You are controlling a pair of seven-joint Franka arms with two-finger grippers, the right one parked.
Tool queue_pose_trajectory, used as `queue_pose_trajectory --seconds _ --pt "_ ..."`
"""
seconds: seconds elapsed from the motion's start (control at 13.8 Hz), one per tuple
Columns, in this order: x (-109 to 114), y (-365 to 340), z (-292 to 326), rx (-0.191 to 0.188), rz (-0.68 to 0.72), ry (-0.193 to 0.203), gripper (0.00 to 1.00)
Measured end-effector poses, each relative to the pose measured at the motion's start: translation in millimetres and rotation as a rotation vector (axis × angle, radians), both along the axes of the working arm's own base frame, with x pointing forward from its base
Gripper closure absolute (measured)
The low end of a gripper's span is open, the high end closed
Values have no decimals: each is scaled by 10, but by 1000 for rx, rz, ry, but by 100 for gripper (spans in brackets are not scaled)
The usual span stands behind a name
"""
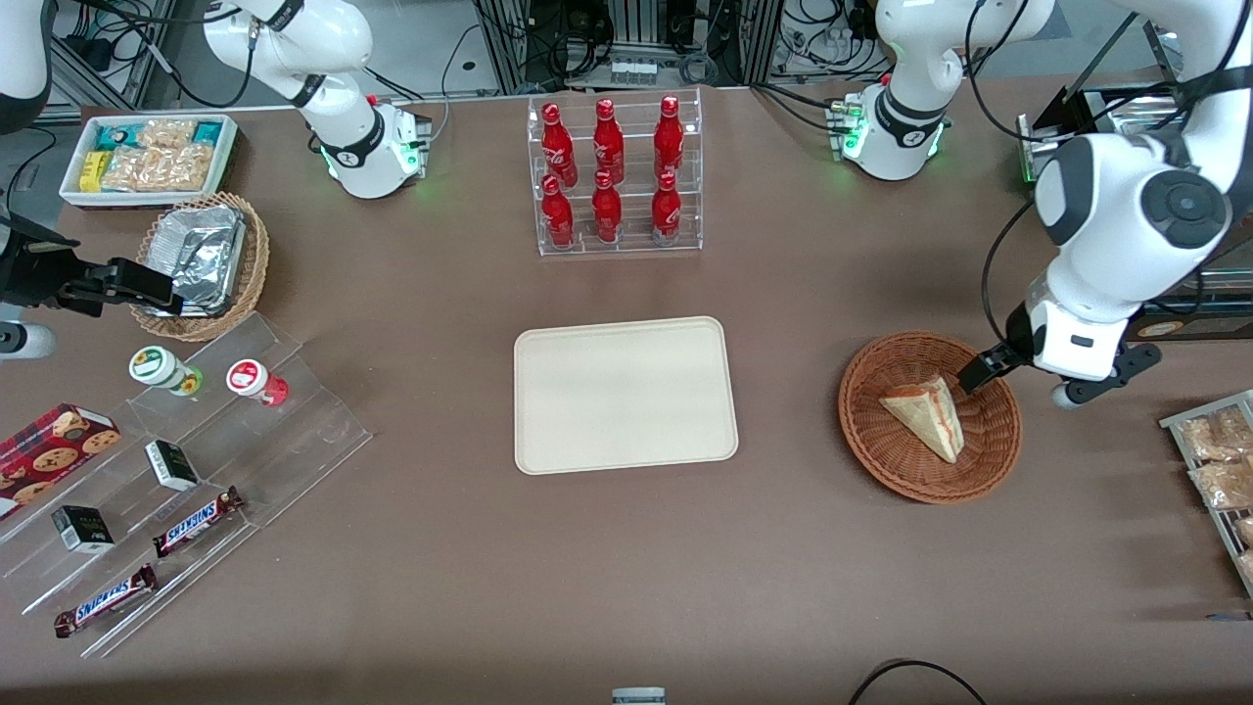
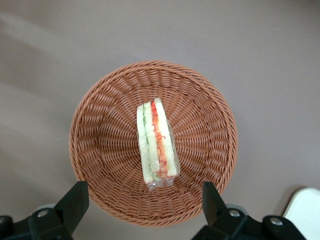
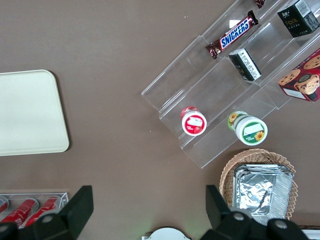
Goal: Place sandwich from basket to tray
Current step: 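Lower the open left gripper around the wrapped sandwich and close it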
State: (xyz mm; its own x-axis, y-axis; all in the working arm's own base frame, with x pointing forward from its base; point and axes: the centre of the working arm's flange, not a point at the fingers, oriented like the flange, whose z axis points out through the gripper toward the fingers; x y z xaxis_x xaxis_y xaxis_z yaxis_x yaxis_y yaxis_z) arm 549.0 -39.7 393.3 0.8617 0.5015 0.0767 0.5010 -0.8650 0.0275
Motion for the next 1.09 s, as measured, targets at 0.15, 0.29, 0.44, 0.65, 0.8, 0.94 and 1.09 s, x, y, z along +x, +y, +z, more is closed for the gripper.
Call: queue_pose_trajectory --seconds 0.15,0.29,0.44,0.65,0.8,0.94,1.09 --pt "-34 -51 -195 -8 53 -2 0" --pt "-24 -163 -370 -16 64 -5 0" --pt "-9 -229 -553 -21 63 -2 0" --pt "2 -229 -772 -24 65 17 0" --pt "-16 -222 -856 -24 66 25 0" --pt "-34 -210 -924 -25 68 23 0" --pt "-54 -202 -1007 -25 69 30 0"
